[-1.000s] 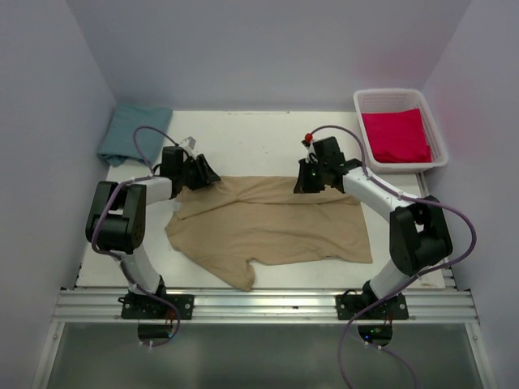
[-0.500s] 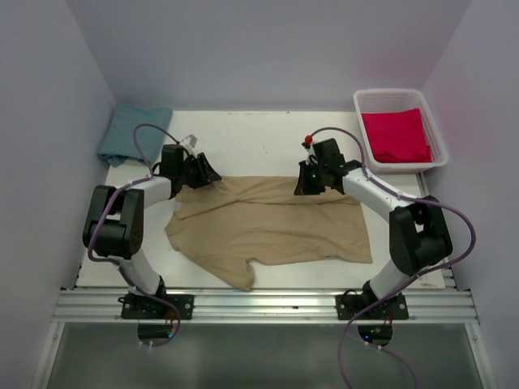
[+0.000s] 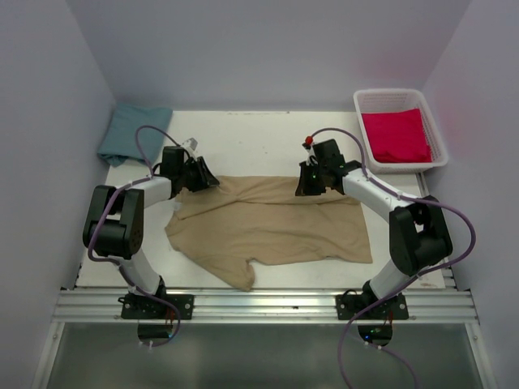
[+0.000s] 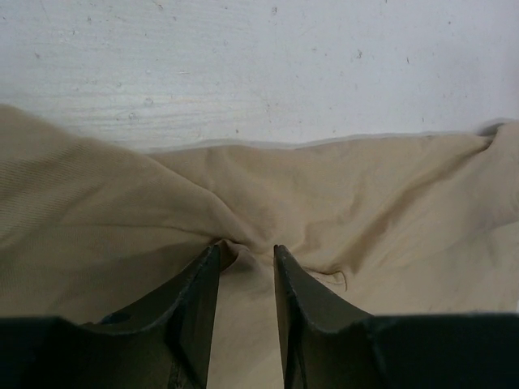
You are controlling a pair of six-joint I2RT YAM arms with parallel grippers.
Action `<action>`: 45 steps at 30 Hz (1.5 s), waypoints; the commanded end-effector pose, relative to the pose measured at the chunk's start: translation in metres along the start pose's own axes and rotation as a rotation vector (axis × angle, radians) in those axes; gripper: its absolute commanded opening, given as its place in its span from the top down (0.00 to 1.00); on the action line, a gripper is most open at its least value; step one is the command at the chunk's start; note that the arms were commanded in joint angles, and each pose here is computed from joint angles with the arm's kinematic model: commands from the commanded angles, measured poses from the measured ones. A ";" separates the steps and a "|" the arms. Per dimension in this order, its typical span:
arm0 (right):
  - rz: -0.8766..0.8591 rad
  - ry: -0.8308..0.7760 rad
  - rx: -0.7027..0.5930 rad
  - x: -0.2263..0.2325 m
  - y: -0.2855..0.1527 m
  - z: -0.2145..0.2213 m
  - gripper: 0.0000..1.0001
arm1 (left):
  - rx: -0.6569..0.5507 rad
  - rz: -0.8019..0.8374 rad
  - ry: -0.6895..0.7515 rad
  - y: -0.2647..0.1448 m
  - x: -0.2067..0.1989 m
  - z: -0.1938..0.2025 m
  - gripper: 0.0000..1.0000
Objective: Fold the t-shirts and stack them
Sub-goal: Fold the flattened tshirt in 1/3 of the way
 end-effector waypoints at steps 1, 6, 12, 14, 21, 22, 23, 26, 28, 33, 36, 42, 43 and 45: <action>0.010 -0.023 -0.043 0.001 -0.011 -0.004 1.00 | -0.020 0.020 0.045 -0.002 -0.007 -0.007 0.66; 0.019 -0.022 -0.041 0.000 -0.013 -0.003 1.00 | 0.009 0.023 0.034 0.002 -0.004 -0.002 0.81; 0.025 -0.023 -0.043 -0.001 -0.014 -0.002 1.00 | 0.009 0.027 0.032 -0.006 -0.009 -0.003 1.00; 0.025 -0.023 -0.044 -0.001 -0.015 -0.002 1.00 | 0.006 0.028 0.036 -0.012 -0.013 -0.002 1.00; 0.033 -0.030 -0.046 -0.001 -0.018 -0.002 1.00 | 0.014 0.007 0.062 -0.042 -0.026 0.017 1.00; 0.034 -0.029 -0.048 -0.001 -0.019 -0.002 1.00 | 0.012 0.010 0.065 -0.049 -0.029 0.021 1.00; 0.031 -0.030 -0.048 -0.001 -0.018 -0.002 1.00 | 0.026 0.002 0.054 -0.051 -0.025 0.029 1.00; 0.026 -0.030 -0.043 0.000 -0.017 -0.002 1.00 | 0.046 -0.002 0.052 -0.060 -0.021 0.043 1.00; 0.024 -0.029 -0.040 0.000 -0.016 -0.001 1.00 | 0.054 -0.006 0.047 -0.066 -0.020 0.049 1.00; 0.022 -0.028 -0.038 -0.001 -0.015 0.000 1.00 | 0.103 -0.012 -0.006 -0.071 -0.009 0.075 1.00; 0.023 -0.027 -0.036 -0.001 -0.014 0.000 1.00 | 0.114 0.002 -0.033 -0.072 -0.008 0.089 1.00; 0.022 -0.027 -0.035 -0.001 -0.014 0.001 1.00 | 0.140 0.029 -0.043 -0.072 -0.013 0.106 1.00; 0.023 -0.027 -0.034 -0.001 -0.013 0.000 1.00 | 0.142 0.029 -0.052 -0.072 -0.014 0.107 1.00; 0.020 -0.028 -0.033 -0.001 -0.013 0.000 1.00 | 0.140 0.040 -0.050 -0.072 -0.017 0.108 1.00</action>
Point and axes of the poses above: each gripper's point midway between its finger pads, its own y axis out along the fingers, its own x axis along the line the jaws close on, z = x × y, the point moved 7 cm from there along -y, back along the fingers, and after that the axes turned 8 degrees about -y, right-handed, at the moved point
